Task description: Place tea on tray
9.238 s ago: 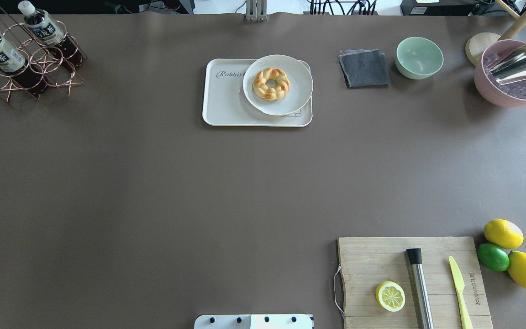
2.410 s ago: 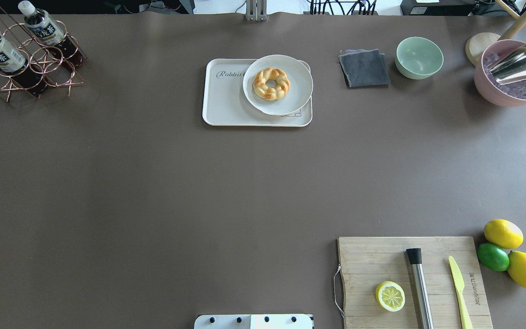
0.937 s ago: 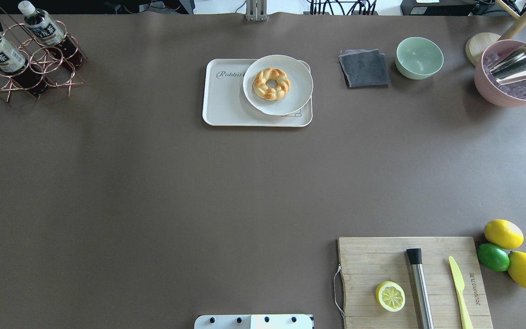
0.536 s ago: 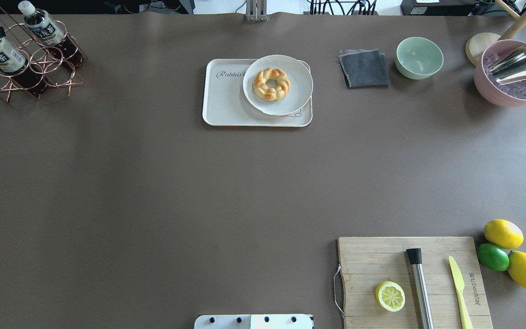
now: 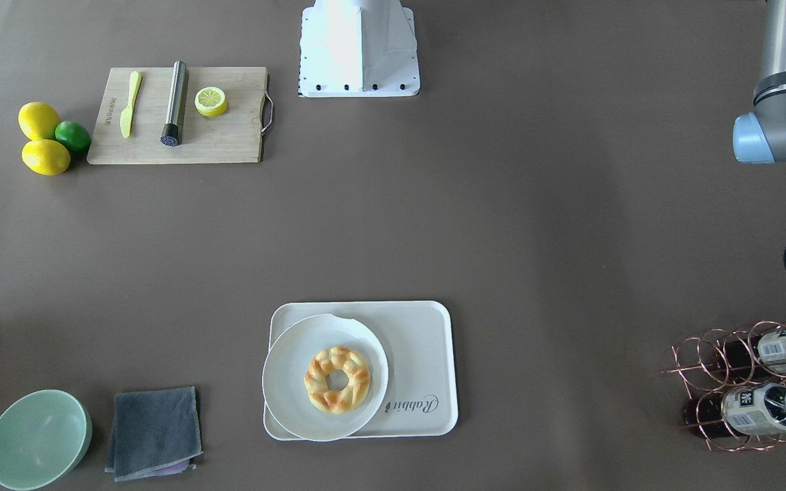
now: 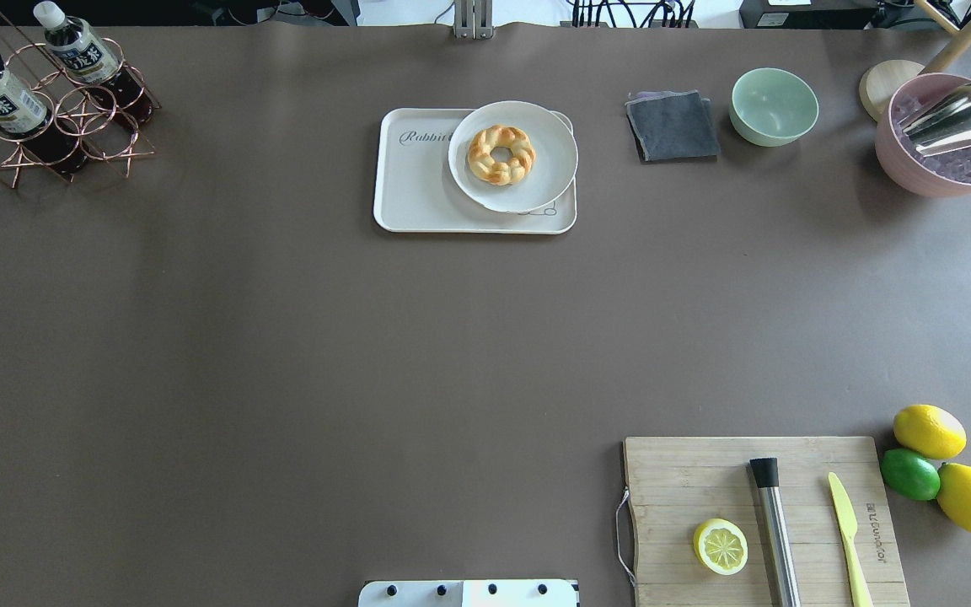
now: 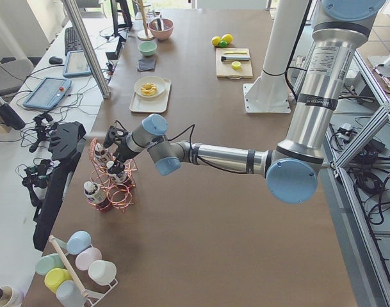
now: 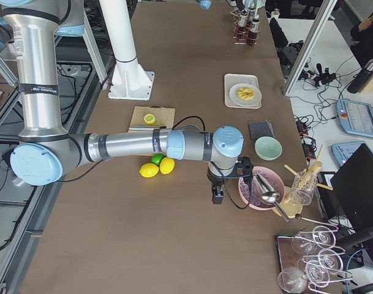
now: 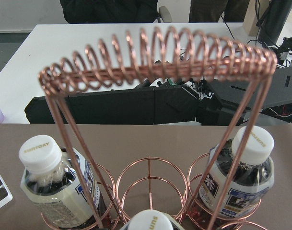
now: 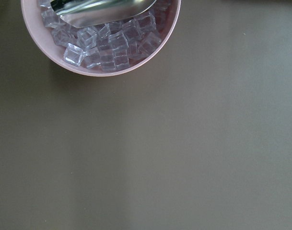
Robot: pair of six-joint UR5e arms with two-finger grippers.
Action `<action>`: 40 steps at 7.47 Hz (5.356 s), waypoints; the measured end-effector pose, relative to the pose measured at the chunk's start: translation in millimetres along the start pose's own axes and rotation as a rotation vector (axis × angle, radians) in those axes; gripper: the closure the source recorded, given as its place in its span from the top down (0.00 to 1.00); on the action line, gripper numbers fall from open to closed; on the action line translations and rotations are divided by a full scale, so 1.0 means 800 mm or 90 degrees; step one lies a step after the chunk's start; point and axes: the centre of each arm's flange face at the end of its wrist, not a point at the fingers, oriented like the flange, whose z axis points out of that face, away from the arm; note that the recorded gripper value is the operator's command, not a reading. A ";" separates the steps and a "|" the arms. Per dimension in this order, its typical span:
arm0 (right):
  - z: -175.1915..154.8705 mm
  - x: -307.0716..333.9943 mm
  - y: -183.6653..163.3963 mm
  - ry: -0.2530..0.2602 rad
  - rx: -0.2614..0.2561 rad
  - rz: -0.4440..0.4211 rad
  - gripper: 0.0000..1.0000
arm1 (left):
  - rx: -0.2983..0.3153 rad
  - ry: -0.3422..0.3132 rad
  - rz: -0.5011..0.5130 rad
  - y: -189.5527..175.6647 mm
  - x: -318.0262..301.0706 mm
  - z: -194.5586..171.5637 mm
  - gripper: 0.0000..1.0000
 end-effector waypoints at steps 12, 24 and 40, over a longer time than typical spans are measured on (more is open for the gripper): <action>0.001 0.001 0.000 0.000 0.001 -0.001 1.00 | -0.010 -0.003 0.009 -0.013 -0.006 0.009 0.00; 0.006 0.005 -0.006 0.000 0.005 -0.006 1.00 | 0.023 0.010 -0.018 -0.088 -0.022 -0.187 0.00; 0.001 0.000 -0.011 0.001 0.011 -0.006 1.00 | -0.055 0.043 -0.145 0.117 0.642 -0.269 0.00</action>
